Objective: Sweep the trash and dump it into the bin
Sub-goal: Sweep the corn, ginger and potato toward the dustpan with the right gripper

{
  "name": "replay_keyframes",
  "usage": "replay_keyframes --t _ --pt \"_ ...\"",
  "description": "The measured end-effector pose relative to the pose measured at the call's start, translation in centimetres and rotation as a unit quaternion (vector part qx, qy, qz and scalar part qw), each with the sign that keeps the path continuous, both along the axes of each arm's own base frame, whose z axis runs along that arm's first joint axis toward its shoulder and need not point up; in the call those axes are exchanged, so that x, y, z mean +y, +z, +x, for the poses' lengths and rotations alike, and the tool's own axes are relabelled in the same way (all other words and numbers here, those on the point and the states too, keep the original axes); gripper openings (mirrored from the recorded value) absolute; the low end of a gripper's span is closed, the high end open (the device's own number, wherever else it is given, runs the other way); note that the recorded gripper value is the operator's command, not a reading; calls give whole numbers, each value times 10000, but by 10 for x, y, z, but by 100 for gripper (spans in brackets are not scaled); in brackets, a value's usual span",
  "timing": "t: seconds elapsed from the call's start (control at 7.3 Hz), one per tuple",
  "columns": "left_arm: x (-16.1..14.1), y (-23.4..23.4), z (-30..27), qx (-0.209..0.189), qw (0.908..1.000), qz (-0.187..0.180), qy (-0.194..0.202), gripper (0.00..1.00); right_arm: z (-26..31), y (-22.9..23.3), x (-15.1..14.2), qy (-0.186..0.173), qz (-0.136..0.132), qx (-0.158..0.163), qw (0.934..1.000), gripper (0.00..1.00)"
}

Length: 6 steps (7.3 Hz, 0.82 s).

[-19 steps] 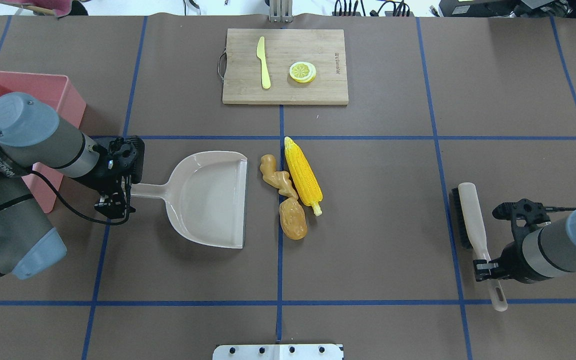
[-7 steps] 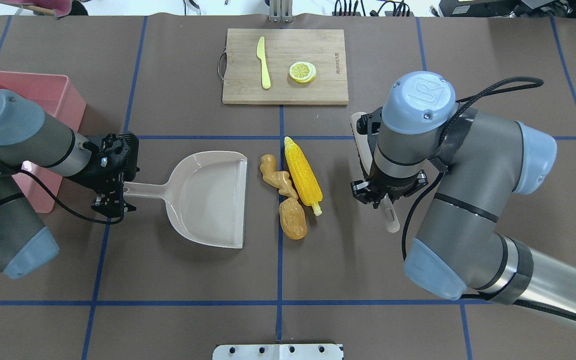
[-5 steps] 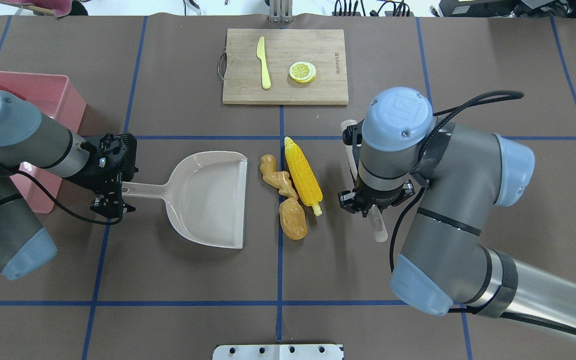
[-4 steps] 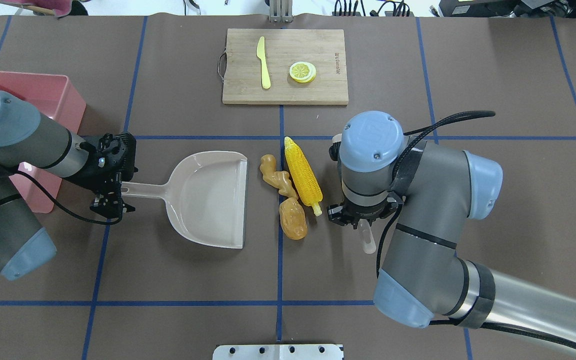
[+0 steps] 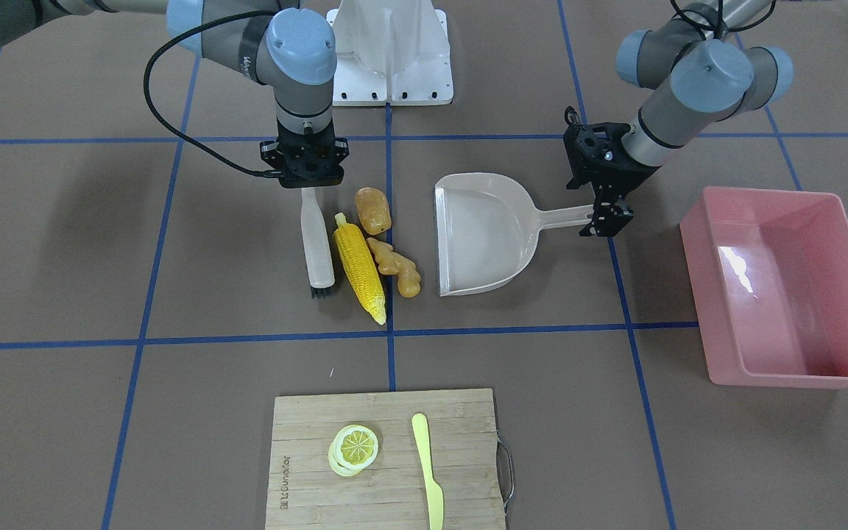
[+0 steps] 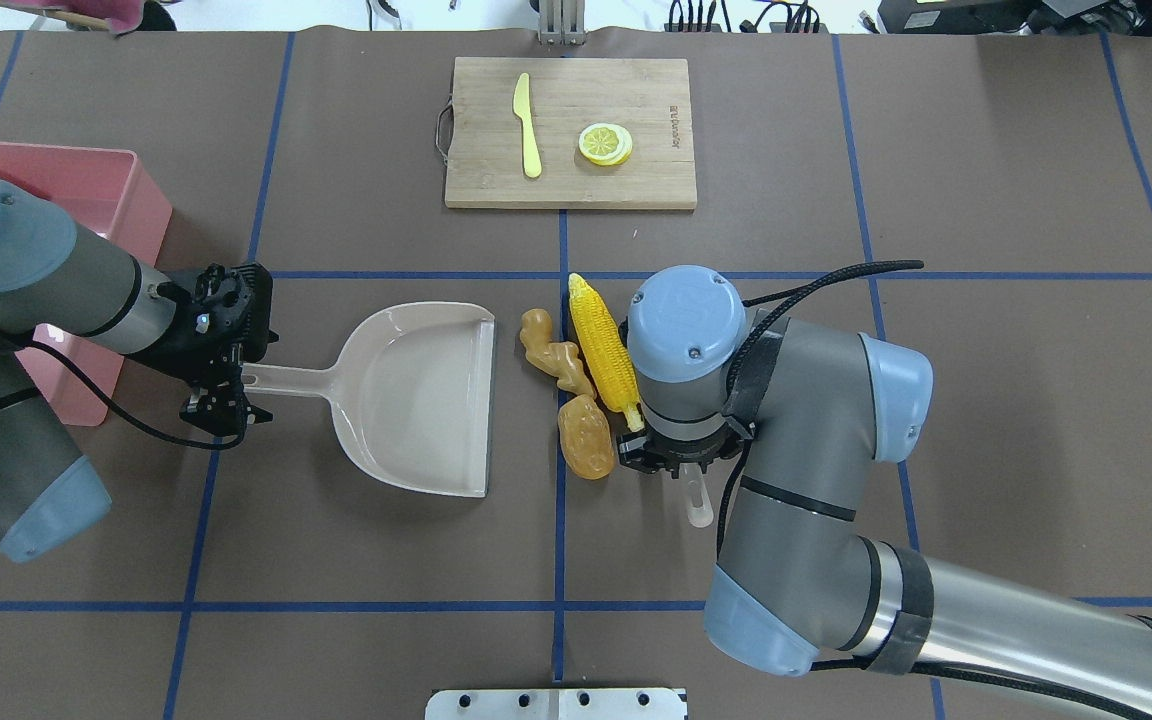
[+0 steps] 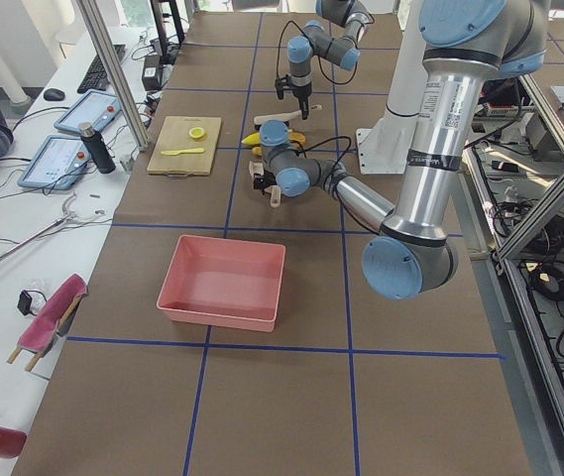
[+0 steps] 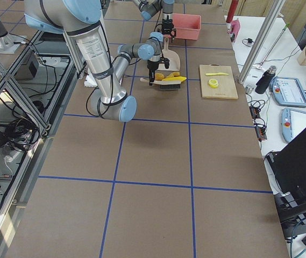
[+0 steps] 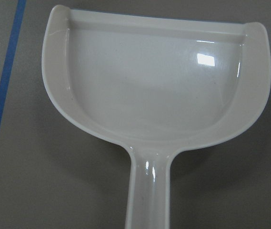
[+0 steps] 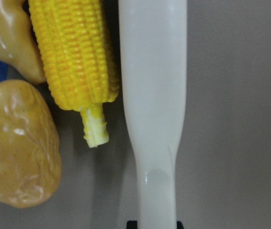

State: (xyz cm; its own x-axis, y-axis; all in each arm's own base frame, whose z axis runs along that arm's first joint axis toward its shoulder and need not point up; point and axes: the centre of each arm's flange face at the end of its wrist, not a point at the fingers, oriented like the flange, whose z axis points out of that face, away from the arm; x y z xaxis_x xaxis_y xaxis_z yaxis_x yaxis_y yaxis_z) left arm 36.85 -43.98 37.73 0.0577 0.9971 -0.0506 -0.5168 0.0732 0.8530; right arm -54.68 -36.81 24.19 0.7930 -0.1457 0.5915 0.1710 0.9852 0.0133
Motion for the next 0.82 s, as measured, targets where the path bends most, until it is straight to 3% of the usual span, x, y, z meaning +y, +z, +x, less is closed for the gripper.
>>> replay_keyframes --t 0.41,0.82 --pt "0 0 0 -1 10000 3 -10 93 -26 3 -6 28 14 -110 9999 0" --pt "-1 0 3 2 10000 -86 -44 93 -29 -19 -8 164 38 -425 9990 0"
